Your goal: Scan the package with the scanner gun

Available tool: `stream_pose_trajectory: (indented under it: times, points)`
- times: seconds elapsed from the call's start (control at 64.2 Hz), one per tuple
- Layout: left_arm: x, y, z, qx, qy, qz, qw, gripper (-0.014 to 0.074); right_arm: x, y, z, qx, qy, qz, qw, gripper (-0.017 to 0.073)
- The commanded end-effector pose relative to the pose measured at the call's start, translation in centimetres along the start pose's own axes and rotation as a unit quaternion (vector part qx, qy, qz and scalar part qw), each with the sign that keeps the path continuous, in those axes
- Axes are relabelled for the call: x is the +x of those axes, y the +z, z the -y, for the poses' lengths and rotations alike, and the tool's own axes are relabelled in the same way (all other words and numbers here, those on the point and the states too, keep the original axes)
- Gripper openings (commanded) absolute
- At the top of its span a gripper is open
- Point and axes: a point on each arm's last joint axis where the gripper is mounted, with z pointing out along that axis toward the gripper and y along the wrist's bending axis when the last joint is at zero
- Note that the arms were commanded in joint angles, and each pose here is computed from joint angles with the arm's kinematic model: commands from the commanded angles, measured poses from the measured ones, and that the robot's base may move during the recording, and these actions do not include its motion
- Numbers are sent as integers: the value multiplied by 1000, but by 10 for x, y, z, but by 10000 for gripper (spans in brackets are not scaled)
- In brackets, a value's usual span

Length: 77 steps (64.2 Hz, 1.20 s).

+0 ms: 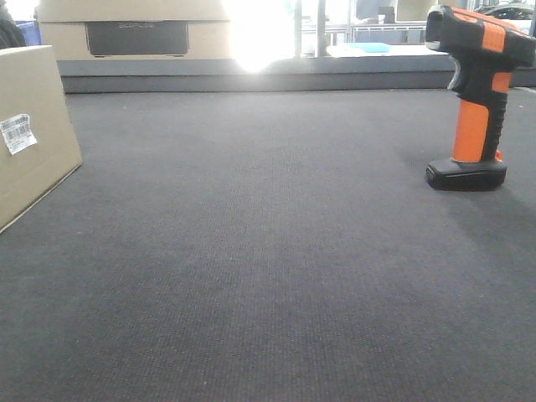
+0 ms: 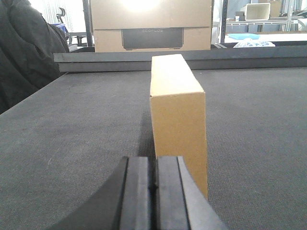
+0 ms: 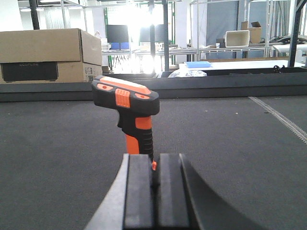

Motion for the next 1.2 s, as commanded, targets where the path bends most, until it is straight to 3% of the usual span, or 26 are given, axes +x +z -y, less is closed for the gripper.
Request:
stream_pose_trajectory:
  times: [0.0,0.343,0.483,0.576,0.639,0.701,0.825,0.95,1.044,1.09,1.184]
  points:
    - [-3,0,0,2,-3,14,1000,-111,-2,0,0,0,0,12,1000,-155]
    - [-17,-2,-1,-7,-3,90,996,-111,-2,0,0,0,0,11,1000,-155]
    - [-30,-5,-3,-14,-9,161,987,-111,-6,0,0,1,4,36,999,-155]
    - [-38,-8,-5,-20,-30,199,979,-111,-33,-3,-2,-4,4,71,997,-155]
    - [-58,-13,-7,-21,-53,217,975,-111,-59,-9,-6,-9,4,97,995,-155]
    - [-87,-22,-8,-14,-54,227,972,-111,-86,-17,-9,-15,4,113,993,-155]
    - [-130,-24,-8,5,-49,147,988,-91,-127,-14,-15,-22,1,69,997,-155]
    - [-167,-12,-8,19,-46,70,996,50,-153,5,-19,-25,9,29,999,-155]
    - [-189,6,-9,24,-46,27,998,219,-166,23,-21,-28,26,7,999,-102]
    - [-196,17,-9,27,-46,6,999,305,-169,34,-22,-28,30,-10,999,-20]
    - [-205,35,-6,45,-46,-15,998,441,-170,55,-22,-24,31,-41,998,249]
